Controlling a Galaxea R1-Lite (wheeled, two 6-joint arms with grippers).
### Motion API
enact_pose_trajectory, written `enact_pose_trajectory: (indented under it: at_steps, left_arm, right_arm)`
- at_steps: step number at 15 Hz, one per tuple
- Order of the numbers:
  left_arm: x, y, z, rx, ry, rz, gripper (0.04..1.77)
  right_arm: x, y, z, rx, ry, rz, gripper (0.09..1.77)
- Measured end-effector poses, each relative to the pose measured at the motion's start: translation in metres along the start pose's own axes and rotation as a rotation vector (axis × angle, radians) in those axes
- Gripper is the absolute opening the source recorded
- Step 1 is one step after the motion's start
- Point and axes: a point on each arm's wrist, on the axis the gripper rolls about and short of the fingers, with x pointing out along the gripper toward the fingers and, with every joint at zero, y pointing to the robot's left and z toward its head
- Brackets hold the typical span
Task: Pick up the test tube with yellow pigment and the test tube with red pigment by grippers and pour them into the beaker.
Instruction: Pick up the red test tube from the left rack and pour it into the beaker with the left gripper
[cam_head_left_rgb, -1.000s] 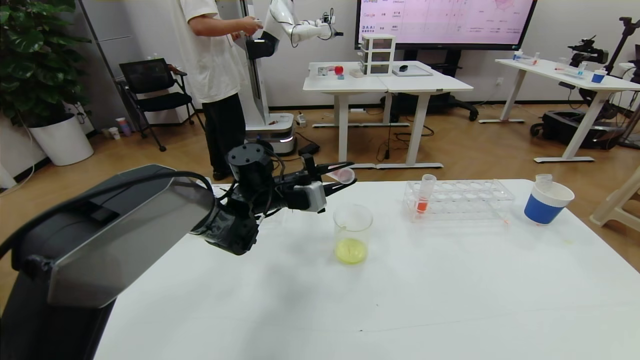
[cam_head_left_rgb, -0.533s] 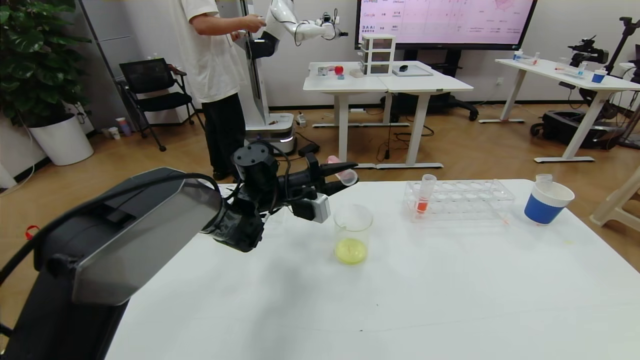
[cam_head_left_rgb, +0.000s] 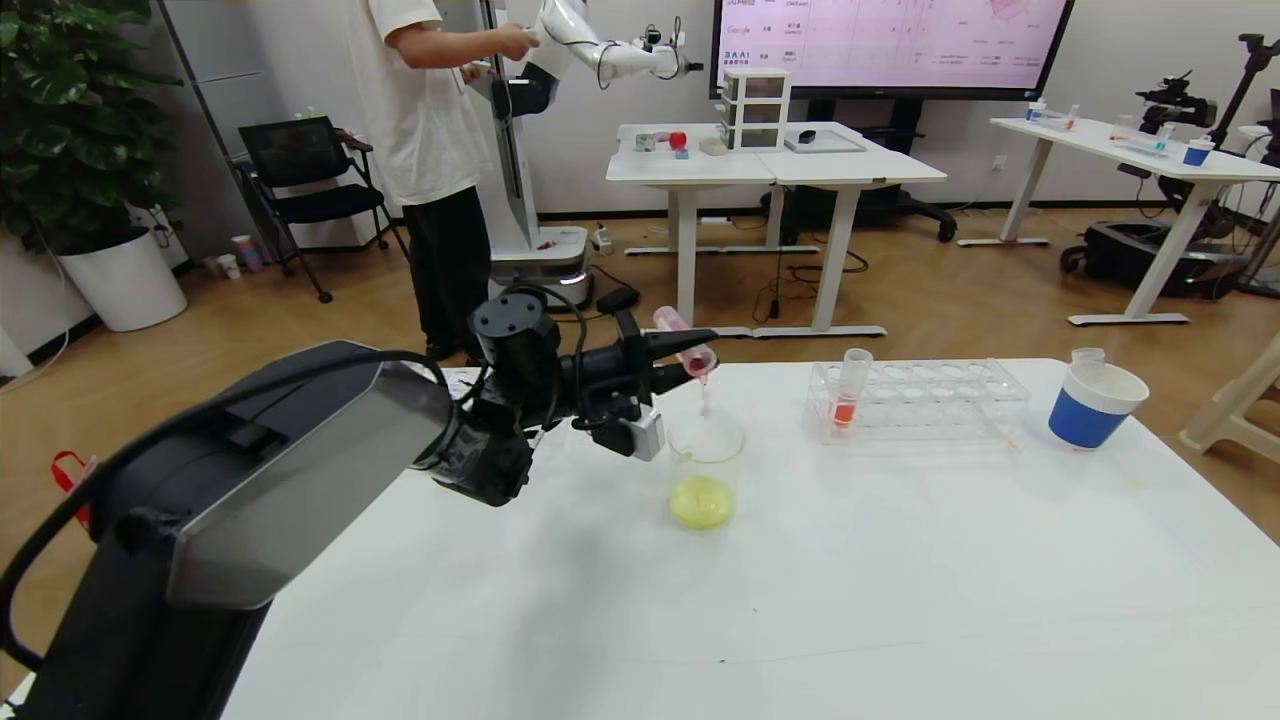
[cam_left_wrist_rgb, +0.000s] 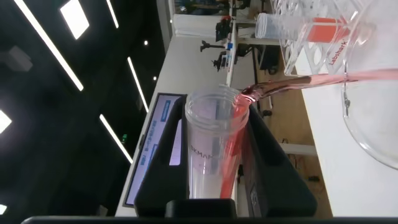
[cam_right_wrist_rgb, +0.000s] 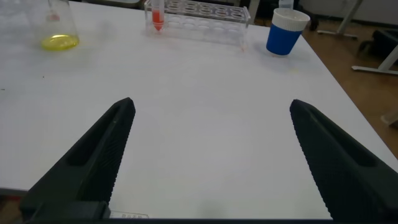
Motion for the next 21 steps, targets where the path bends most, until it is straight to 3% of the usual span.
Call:
enact_pose_trajectory:
  at_steps: [10, 16, 21]
  left_arm:
    - [-0.0021, -0.0054, 0.0002, 0.116, -0.006, -0.01, 0.5]
    - [-0.0026, -0.0063, 0.001, 0.249, -0.025, -0.012, 0.5]
    - [-0.0039, -0.0079, 0.0026, 0.244, -0.025, -0.018, 0.5]
  right_arm:
    - [0.0, 0.0, 0.0, 0.0, 0.0, 0.0, 1.74]
    - [0.0, 0.0, 0.0, 0.0, 0.0, 0.0, 1.74]
    - [0.0, 0.0, 0.0, 0.0, 0.0, 0.0, 1.74]
